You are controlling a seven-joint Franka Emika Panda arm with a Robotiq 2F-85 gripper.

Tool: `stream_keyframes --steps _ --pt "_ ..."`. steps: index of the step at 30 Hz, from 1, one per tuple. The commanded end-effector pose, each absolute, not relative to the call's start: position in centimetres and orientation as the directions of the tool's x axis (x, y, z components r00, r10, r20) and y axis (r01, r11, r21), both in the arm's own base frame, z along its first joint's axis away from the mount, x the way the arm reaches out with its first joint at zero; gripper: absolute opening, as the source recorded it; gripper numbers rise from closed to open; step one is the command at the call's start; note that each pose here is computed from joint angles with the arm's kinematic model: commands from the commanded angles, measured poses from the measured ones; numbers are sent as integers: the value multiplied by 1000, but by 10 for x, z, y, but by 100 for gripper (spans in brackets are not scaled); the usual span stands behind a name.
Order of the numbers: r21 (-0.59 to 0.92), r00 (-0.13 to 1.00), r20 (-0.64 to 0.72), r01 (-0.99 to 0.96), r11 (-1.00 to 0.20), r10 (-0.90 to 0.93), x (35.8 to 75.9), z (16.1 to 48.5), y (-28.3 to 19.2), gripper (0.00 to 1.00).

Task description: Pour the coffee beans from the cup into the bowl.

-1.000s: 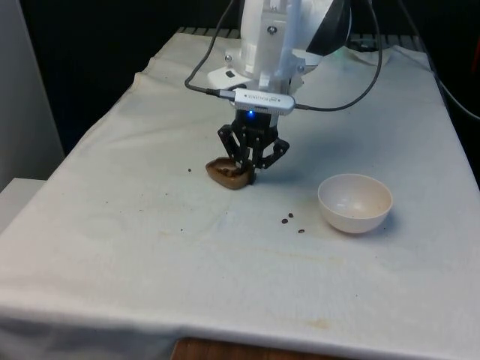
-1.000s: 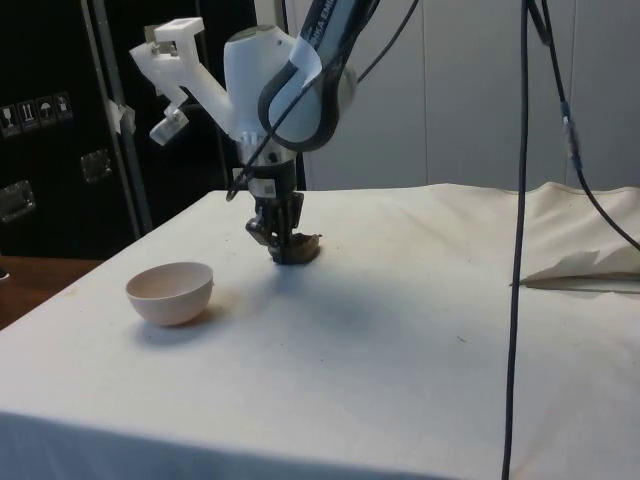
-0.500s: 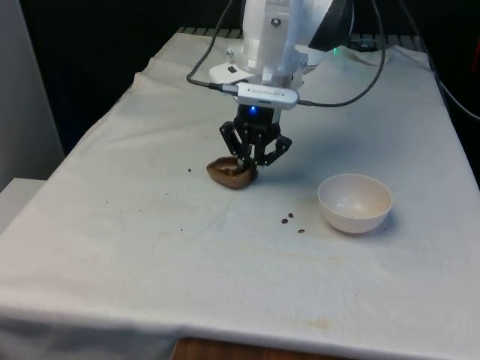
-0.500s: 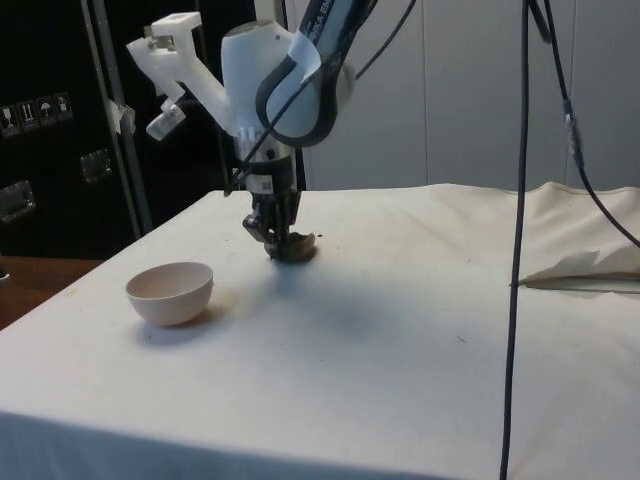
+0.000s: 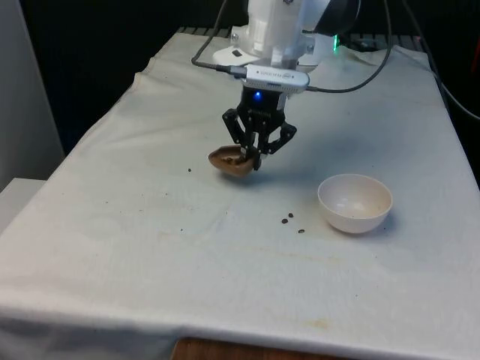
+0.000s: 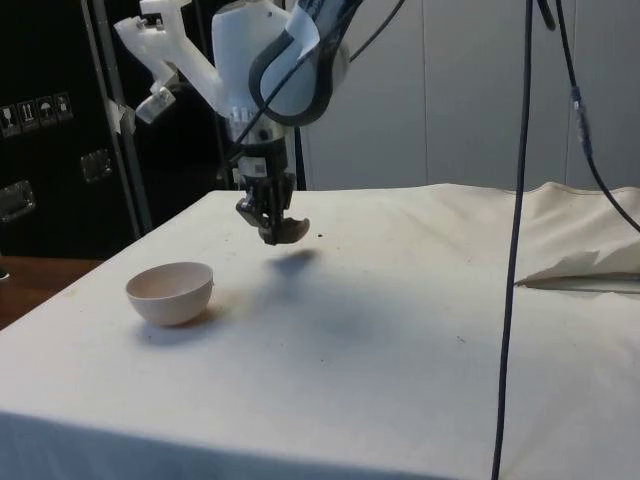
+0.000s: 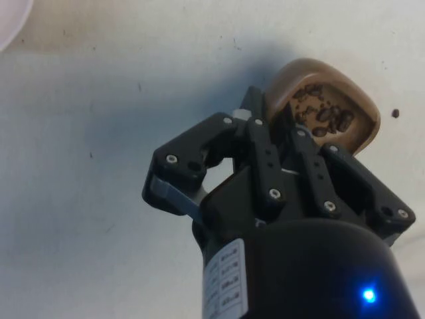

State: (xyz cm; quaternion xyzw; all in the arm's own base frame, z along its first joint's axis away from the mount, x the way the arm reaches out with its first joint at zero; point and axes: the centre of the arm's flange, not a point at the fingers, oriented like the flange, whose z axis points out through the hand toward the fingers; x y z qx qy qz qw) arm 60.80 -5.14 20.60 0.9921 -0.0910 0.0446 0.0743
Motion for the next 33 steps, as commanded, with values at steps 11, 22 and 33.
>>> stream_keyframes --steps 11,22,33 --pt "145 979 110 -186 -972 -171 610 224 -43 3" --pt "136 980 116 -177 -975 -162 613 238 -32 3" --pt "124 981 121 -169 -978 -154 614 254 -17 3"
